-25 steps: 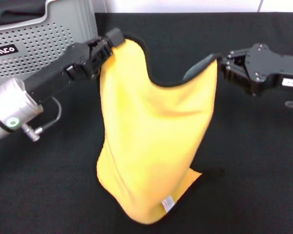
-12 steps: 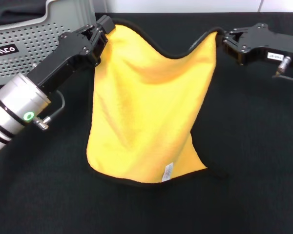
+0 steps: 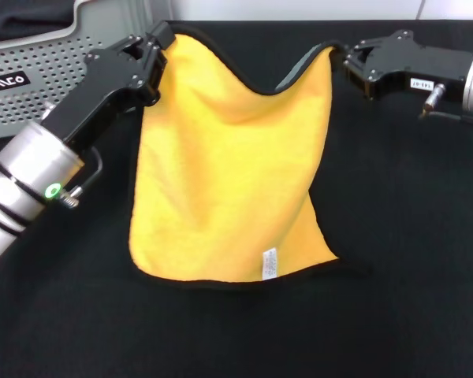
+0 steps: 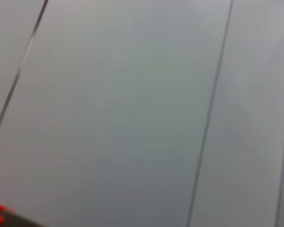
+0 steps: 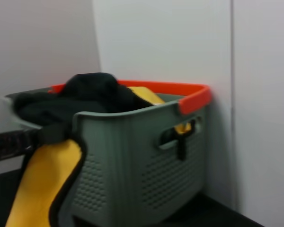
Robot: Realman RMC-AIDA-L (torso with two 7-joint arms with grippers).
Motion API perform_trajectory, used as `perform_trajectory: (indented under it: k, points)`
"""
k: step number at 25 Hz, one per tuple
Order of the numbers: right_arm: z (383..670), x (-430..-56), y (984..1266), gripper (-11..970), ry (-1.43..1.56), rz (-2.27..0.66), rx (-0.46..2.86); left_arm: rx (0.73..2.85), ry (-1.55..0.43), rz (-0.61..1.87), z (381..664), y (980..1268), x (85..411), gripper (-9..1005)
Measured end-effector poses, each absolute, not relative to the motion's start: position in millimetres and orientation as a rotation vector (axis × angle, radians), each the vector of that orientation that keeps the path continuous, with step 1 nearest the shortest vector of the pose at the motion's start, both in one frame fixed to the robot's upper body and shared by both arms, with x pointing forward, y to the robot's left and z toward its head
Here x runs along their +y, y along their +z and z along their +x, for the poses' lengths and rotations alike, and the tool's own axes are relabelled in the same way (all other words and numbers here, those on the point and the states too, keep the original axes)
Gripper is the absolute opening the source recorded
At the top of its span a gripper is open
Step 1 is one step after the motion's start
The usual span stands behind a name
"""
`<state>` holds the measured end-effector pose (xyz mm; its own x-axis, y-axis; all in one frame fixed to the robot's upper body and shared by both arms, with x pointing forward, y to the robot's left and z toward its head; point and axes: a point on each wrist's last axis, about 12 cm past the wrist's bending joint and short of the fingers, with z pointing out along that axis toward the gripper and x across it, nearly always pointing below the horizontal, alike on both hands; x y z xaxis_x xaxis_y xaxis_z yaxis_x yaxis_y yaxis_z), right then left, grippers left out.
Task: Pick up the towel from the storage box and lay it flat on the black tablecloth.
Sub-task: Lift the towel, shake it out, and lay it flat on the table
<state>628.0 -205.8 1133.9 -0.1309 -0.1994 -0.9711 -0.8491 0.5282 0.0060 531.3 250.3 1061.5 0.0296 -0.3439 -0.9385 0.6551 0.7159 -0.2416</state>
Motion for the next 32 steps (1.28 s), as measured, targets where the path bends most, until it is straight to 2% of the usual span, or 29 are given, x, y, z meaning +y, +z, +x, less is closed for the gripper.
perform_trajectory:
  k: [7,11,18,32]
  points:
    - [595.9,-199.6,1136.9,21,0.674,-1.092,1.556,1.212,-0.770,0.462,497.0,1063.3,262.2,26]
    - [566.2,-199.4,1139.8,21,0.612,-1.195,1.490,1.097,-0.732,0.593,466.5,1061.4,264.7,27]
    - [522.1,-192.2,1157.2,22,0.636,-1.348,1.383,0.994,-0.768,0.631,410.7,1062.2,287.2,27]
    - [468.8,-188.3,1179.4,24,0.684,-1.627,1.292,0.967,-0.820,0.899,365.3,1074.3,295.6,27]
